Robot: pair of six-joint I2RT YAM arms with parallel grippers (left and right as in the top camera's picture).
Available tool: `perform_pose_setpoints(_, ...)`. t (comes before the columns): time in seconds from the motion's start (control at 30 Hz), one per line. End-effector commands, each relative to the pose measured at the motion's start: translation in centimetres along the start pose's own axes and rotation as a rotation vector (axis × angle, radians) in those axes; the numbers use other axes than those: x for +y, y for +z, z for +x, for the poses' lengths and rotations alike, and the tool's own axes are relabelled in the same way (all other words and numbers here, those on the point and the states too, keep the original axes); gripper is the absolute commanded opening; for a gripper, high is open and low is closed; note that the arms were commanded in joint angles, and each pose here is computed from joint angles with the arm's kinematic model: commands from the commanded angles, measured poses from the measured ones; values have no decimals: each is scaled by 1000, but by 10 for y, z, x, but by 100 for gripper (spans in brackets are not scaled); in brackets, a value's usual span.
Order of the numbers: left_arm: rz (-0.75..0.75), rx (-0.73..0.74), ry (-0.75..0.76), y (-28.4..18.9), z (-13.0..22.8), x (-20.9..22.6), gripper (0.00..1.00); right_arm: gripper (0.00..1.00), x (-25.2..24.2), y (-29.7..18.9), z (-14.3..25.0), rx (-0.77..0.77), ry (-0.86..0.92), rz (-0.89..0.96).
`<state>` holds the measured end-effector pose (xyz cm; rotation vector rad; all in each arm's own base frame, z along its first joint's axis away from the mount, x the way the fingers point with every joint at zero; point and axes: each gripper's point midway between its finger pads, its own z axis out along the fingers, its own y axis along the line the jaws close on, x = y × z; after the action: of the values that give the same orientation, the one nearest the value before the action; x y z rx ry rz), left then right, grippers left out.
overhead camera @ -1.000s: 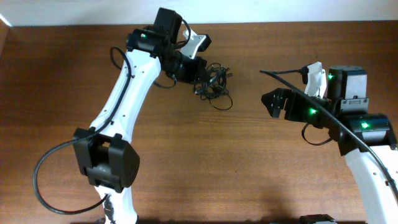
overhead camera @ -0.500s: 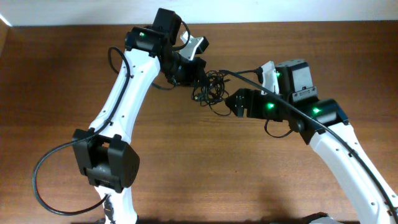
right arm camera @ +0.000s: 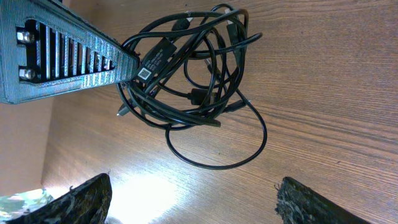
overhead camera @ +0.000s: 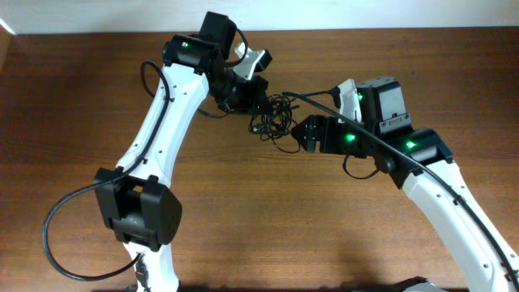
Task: Untangle cables
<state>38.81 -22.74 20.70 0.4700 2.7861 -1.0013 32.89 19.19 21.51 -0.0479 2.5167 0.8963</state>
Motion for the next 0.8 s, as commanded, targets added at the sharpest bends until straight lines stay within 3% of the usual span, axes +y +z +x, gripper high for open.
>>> perform_pose_setpoints(0.0, 28, -22, -19, -8, -3, -13, 0, 86, 11, -1, -1, 6, -20, -39)
perform_pose_setpoints(0.43, -105, -71, 5, -9, -15, 10, 0, 85, 11, 0, -8, -10, 295, -44)
perform_pose_setpoints(0.57, -161, -80, 5, -10, -17, 20, 0, 67, 10, 1, -8, -4, 460, -44)
perform_pose_setpoints(0.77, -157, -122, 31, -11, -28, 19, 0, 60, 9, 15, -11, 18, 670, -54)
